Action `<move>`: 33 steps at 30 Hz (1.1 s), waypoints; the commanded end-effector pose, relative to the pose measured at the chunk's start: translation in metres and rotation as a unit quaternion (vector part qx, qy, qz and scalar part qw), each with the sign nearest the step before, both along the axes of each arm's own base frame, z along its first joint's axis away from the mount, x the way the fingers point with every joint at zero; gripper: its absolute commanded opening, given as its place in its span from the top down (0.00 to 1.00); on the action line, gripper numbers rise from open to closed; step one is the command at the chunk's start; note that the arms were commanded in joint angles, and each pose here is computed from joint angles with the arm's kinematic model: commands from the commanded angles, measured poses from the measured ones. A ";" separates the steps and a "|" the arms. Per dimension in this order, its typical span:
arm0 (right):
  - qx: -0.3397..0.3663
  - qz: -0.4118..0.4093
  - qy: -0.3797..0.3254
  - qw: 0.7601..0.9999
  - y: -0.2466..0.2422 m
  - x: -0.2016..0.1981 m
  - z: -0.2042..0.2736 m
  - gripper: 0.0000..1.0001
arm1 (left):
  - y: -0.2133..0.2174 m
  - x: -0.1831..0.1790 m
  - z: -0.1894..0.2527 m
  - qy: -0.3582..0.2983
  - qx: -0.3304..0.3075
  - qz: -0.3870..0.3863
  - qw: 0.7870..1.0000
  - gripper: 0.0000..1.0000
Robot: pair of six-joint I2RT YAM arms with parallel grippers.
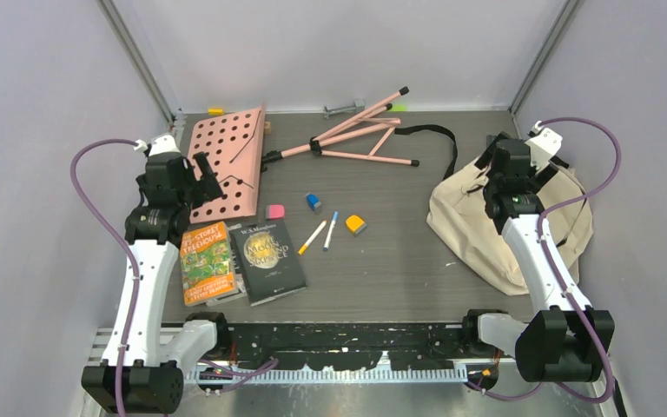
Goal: Pack the student bag
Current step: Move the student bag to the center of the board.
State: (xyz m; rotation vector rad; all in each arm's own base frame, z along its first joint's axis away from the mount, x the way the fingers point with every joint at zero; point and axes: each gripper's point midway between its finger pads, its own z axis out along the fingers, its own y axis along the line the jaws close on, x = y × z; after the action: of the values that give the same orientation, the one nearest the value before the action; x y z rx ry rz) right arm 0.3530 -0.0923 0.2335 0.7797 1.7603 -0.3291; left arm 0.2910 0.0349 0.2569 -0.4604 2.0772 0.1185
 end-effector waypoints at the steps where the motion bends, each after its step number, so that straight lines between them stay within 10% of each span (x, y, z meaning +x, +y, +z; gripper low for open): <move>1: -0.006 -0.022 -0.039 0.999 -0.007 -0.003 0.026 0.00 | -0.002 0.002 0.003 -0.013 -0.005 -0.003 1.000 0.00; 17: -0.002 -0.023 -0.017 1.000 -0.007 -0.002 0.013 0.00 | -0.002 0.004 -0.001 -0.005 0.001 -0.008 1.000 0.00; 33: 0.149 0.178 0.220 0.948 0.068 0.042 -0.119 0.03 | -0.032 0.001 -0.034 0.007 -0.076 -0.047 0.996 0.00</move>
State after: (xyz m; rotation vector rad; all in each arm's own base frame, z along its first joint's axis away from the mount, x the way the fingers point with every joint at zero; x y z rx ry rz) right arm 0.3818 -0.0534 0.1154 0.6831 2.2702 -0.1894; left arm 0.2872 0.0135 0.2147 -0.4604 2.1744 -0.0104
